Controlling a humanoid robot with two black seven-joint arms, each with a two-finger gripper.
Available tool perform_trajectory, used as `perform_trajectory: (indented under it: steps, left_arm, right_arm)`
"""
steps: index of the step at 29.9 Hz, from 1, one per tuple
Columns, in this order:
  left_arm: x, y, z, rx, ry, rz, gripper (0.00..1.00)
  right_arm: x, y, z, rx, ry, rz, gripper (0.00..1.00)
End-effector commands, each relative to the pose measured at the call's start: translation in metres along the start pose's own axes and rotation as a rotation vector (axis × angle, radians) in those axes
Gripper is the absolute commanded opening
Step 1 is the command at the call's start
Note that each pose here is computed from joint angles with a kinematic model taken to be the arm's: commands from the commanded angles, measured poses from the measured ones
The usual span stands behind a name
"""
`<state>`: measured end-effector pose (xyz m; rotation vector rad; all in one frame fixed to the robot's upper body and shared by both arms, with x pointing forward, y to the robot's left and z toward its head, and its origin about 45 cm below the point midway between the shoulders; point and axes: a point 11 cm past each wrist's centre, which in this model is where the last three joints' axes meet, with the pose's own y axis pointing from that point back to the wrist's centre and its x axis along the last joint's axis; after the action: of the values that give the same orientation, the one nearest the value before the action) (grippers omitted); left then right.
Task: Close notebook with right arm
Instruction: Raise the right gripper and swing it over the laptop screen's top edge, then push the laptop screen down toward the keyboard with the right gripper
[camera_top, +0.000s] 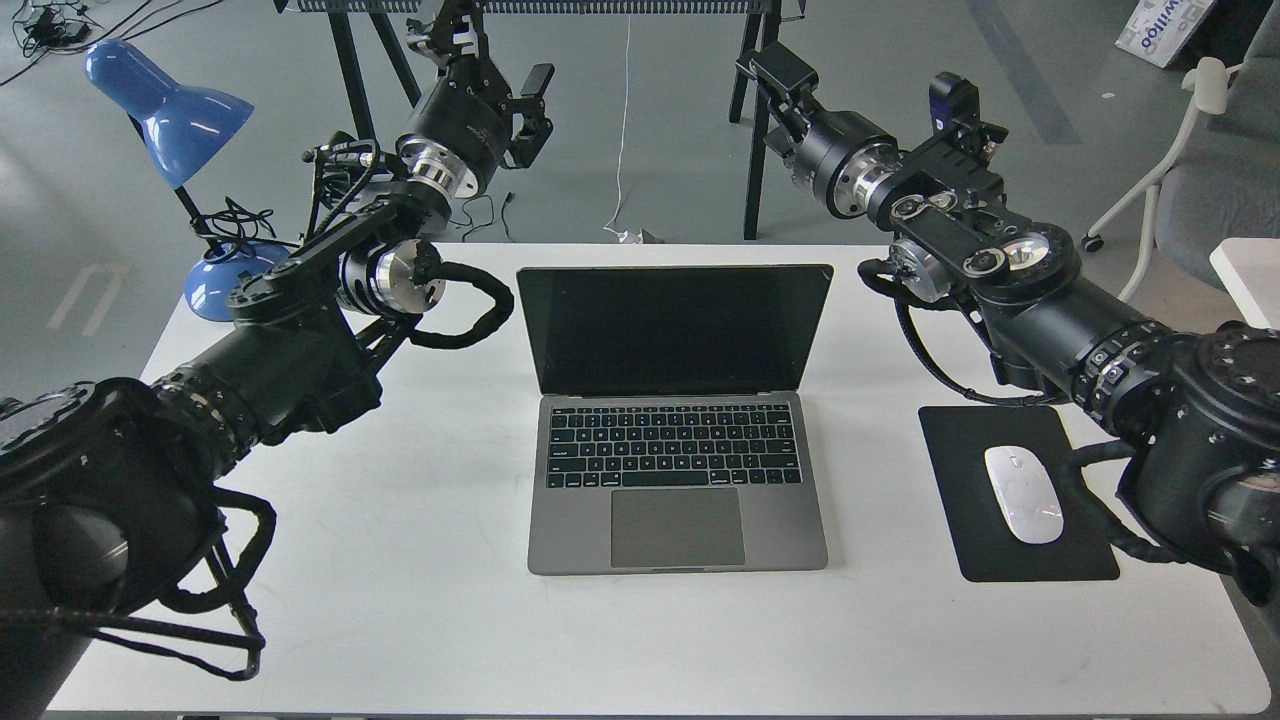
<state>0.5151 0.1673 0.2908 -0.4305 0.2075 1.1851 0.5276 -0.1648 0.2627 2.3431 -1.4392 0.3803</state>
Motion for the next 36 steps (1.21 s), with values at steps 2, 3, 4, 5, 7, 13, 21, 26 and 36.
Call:
perform_trajectory:
  steps: [2,3,4,5,7,13,21,26,36]
  left_arm:
    - [0.000,0.000,-0.001,0.001,0.001,0.000,1.00]
    - [0.000,0.000,-0.001,0.001,0.001,0.000,1.00]
    - [0.000,0.000,0.000,0.000,0.000,-0.001,1.00]
    - [0.000,0.000,0.000,0.000,0.000,-0.001,1.00]
    - [0.000,0.000,0.000,-0.001,0.001,0.000,1.00]
    - [0.000,0.000,0.000,0.000,0.003,0.001,1.00]
    - [0.001,0.000,0.000,0.000,0.004,0.002,1.00]
    - [0.001,0.000,0.000,0.000,0.004,0.002,1.00]
    - [0.001,0.000,0.000,-0.003,0.007,0.004,1.00]
  right_arm:
    - [-0.001,0.002,0.010,-0.034,0.066,-0.016,1.00]
    - [-0.002,0.002,0.010,-0.037,0.075,-0.022,1.00]
    - [-0.003,0.002,0.012,-0.040,0.086,-0.029,1.00]
    - [-0.004,0.002,0.013,-0.043,0.094,-0.033,1.00]
    - [-0.005,0.003,0.016,-0.050,0.105,-0.042,1.00]
    - [-0.011,0.004,0.018,-0.047,0.087,-0.055,1.00]
    - [-0.024,0.003,0.012,-0.012,-0.015,-0.100,1.00]
    - [-0.040,0.003,0.007,0.011,-0.070,-0.151,1.00]
    - [-0.065,0.005,0.004,0.027,-0.104,-0.243,1.00]
